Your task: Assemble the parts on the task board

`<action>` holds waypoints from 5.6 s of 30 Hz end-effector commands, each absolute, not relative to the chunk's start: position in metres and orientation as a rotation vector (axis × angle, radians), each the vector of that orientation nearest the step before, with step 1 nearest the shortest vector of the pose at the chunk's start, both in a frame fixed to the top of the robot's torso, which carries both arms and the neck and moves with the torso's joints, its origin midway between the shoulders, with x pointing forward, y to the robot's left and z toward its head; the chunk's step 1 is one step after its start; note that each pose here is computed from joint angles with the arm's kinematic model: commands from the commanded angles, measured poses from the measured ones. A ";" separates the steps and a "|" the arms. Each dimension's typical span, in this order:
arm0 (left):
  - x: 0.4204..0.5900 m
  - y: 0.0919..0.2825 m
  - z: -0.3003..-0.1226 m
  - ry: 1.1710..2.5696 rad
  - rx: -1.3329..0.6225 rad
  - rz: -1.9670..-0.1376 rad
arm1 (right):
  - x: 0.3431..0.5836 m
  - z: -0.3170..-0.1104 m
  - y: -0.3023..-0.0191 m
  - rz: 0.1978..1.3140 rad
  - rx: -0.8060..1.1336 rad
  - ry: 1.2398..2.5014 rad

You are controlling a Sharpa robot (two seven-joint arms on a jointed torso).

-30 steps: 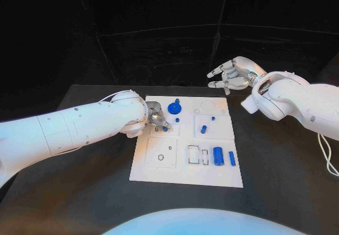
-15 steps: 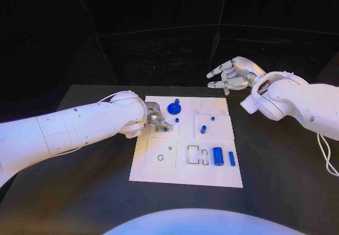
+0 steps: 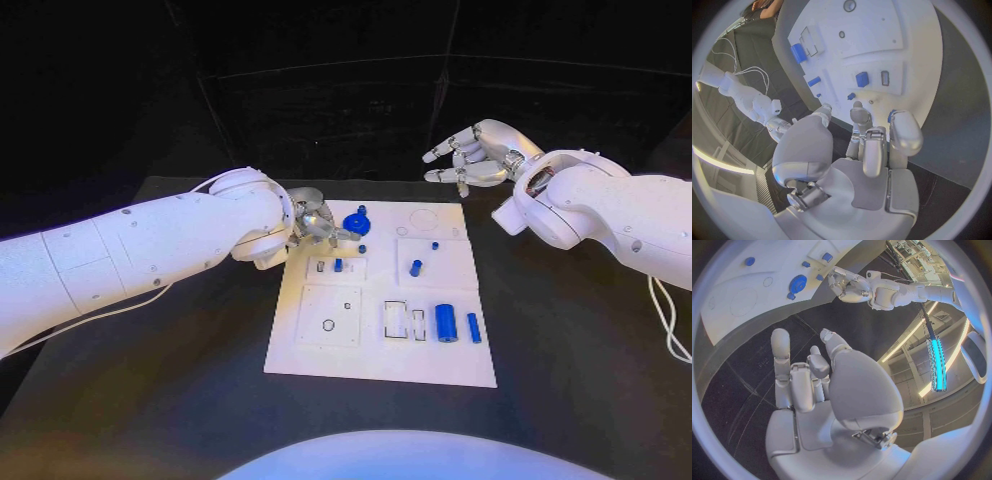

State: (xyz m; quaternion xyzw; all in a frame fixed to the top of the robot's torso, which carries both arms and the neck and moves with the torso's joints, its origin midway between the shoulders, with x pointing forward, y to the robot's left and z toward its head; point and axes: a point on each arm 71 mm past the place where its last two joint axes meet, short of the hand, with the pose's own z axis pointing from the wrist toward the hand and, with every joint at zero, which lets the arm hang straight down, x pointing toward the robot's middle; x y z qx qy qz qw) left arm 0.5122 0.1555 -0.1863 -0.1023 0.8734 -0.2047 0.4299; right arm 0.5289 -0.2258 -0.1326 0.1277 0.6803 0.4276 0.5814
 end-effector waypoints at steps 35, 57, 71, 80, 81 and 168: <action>0.586 0.190 -0.181 2.295 -0.181 -0.274 | 0.531 -0.131 -0.216 1.032 0.281 1.576; 0.586 0.180 -0.192 2.360 -0.138 -0.241 | 0.532 -0.131 -0.213 1.038 0.277 1.579; 0.584 0.180 -0.198 2.384 -0.126 -0.217 | 0.531 -0.131 -0.211 1.044 0.273 1.580; 0.583 0.177 -0.201 2.385 -0.121 -0.224 | 0.531 -0.131 -0.211 1.044 0.273 1.580; 0.583 0.177 -0.201 2.384 -0.121 -0.225 | 0.531 -0.131 -0.211 1.044 0.272 1.580; 0.528 0.200 -0.212 2.238 -0.307 -0.432 | 0.532 -0.132 -0.217 1.040 0.282 1.595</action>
